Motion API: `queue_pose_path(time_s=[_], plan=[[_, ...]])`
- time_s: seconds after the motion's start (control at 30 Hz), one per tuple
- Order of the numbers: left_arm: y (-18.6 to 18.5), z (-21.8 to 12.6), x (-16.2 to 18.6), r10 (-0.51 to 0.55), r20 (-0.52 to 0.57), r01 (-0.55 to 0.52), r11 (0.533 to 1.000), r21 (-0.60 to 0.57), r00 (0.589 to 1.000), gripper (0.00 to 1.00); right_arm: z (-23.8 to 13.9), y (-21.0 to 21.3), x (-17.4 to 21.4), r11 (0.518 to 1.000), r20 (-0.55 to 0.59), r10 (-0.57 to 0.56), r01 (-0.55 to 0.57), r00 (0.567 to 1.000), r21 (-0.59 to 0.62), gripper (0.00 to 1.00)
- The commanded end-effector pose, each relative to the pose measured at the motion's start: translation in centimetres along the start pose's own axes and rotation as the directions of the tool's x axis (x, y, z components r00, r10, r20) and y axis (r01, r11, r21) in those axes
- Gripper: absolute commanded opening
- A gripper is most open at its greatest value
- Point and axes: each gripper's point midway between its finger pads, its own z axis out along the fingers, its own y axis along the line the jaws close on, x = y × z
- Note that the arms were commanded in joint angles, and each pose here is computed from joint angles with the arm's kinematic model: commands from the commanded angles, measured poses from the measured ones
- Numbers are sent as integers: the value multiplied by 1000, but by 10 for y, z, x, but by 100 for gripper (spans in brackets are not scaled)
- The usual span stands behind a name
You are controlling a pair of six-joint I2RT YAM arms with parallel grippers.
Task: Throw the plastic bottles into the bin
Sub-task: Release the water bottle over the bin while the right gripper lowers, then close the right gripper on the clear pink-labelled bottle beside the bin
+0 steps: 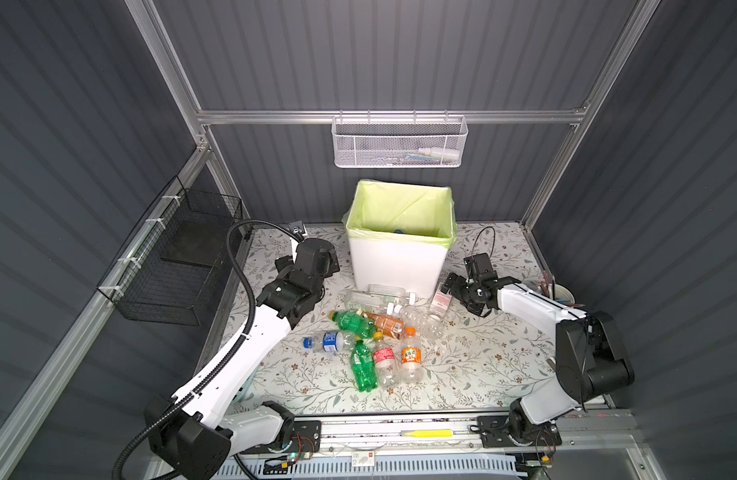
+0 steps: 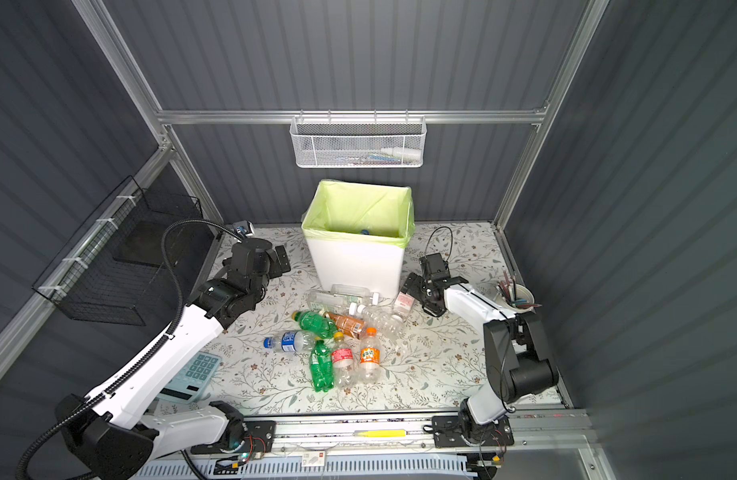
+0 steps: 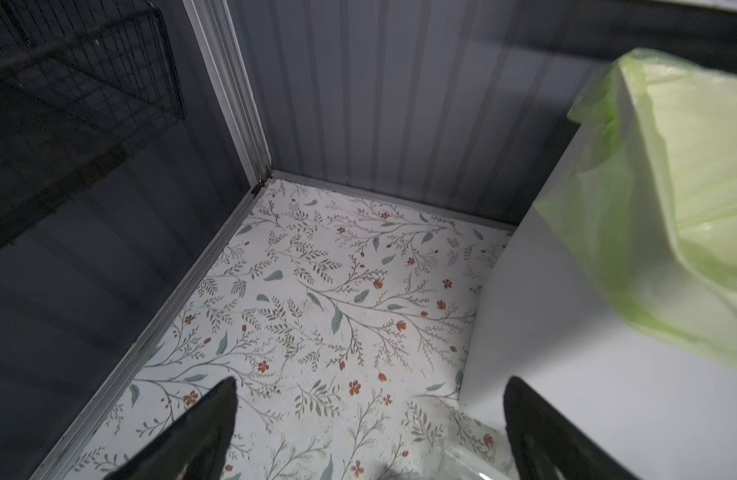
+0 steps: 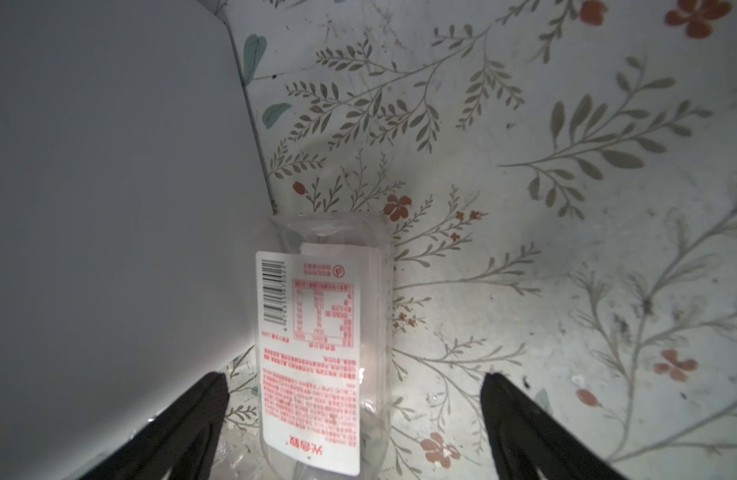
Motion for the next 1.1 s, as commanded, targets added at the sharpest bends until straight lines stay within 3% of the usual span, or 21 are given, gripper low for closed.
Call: queue_pose_path(time_s=[0.0,0.33,0.73,0.87,1.07], plan=[[10,6,26,7,-76,-11,999,-48,997,100,2,10,-8,1000,9,-19,19,1000,-17,98],[18,12,49,-1,-123,-8,997,-72,992,100,19,-2,-10,997,-15,-57,58,998,59,96],[24,14,55,-2,-141,-11,996,-88,990,100,16,-46,-23,989,-19,-36,39,999,142,84],[24,15,57,-6,-146,-7,996,-89,989,100,9,-46,-24,992,-10,-33,34,999,123,86],[23,15,59,-12,-149,-1,996,-85,989,100,-8,-19,-25,1000,17,-1,1,1000,-16,90]])
